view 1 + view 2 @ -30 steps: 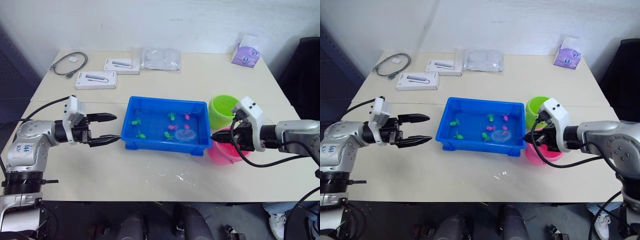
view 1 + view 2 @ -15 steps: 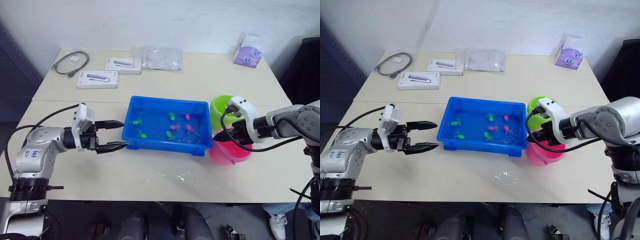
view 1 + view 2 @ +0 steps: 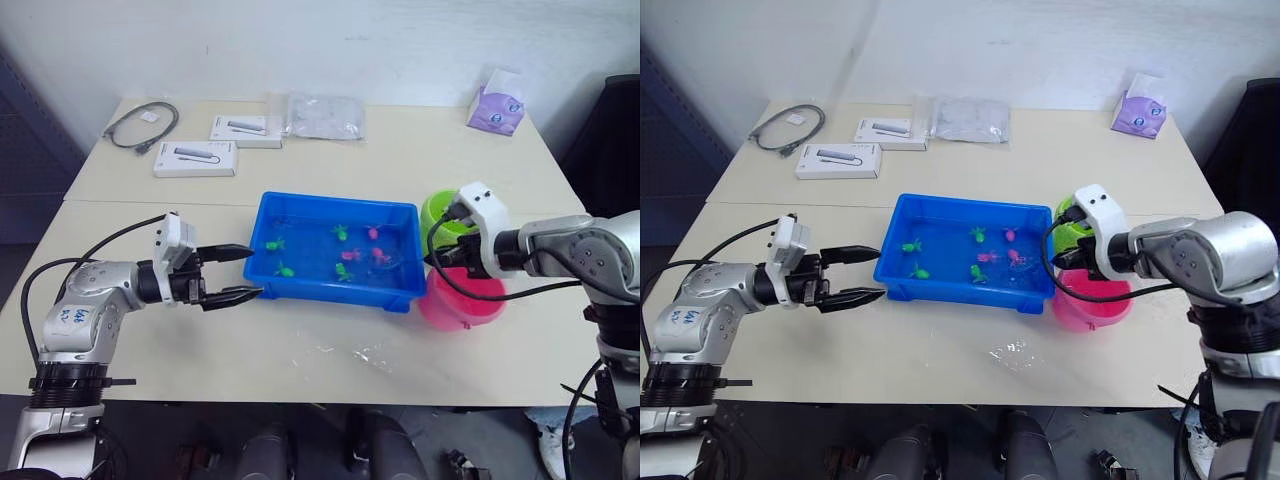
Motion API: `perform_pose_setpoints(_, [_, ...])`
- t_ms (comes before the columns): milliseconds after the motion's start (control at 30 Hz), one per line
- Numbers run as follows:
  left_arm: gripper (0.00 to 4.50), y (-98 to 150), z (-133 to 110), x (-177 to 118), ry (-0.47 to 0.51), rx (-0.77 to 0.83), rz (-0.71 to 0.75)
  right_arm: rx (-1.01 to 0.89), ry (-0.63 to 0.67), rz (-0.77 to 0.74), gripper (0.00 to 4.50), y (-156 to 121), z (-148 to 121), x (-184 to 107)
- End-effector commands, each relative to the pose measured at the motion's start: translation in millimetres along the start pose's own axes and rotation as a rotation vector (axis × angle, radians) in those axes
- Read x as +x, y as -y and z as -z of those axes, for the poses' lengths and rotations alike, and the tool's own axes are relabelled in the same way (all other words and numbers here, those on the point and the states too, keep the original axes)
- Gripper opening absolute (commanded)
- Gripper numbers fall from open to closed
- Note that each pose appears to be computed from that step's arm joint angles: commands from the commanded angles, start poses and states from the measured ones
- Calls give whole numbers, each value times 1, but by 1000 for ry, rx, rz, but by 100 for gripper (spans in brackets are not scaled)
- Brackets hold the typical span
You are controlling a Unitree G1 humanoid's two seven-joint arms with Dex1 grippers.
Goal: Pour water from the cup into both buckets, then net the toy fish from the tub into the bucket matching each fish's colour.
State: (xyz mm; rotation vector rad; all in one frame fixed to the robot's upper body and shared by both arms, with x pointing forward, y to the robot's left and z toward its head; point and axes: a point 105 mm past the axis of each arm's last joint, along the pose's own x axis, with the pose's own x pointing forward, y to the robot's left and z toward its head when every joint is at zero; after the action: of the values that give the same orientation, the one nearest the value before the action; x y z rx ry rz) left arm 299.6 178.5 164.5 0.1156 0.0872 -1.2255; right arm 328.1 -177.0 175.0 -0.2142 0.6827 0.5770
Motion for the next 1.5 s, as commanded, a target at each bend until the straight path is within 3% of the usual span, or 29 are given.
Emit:
perform_pose_setpoints(33, [447,1,-11,2,21,46,13,-65,67,58,0,4,-10,-16])
perform_pose_setpoints(367, [447,-4,-15,5,19,60,20,-206,224,2,0,-8,-17,-31])
perform_pose_setpoints(667, [447,-5,-18,9,16,65,52,-262,349,-41,0,-15,-10,-46])
perform_pose_setpoints(833, [447,-6,-27,19,51,57,101,-272,488,-33,0,-20,0,-63])
perform_pose_setpoints(1133, [447,-1,-37,45,100,49,230,-241,649,159,0,-12,38,-106])
perform_pose_setpoints(1333, [447,8,-33,60,119,34,297,-258,636,322,0,3,76,-122])
perform_pose_setpoints(1500, [447,15,-30,73,136,22,342,-440,592,516,0,21,109,-135])
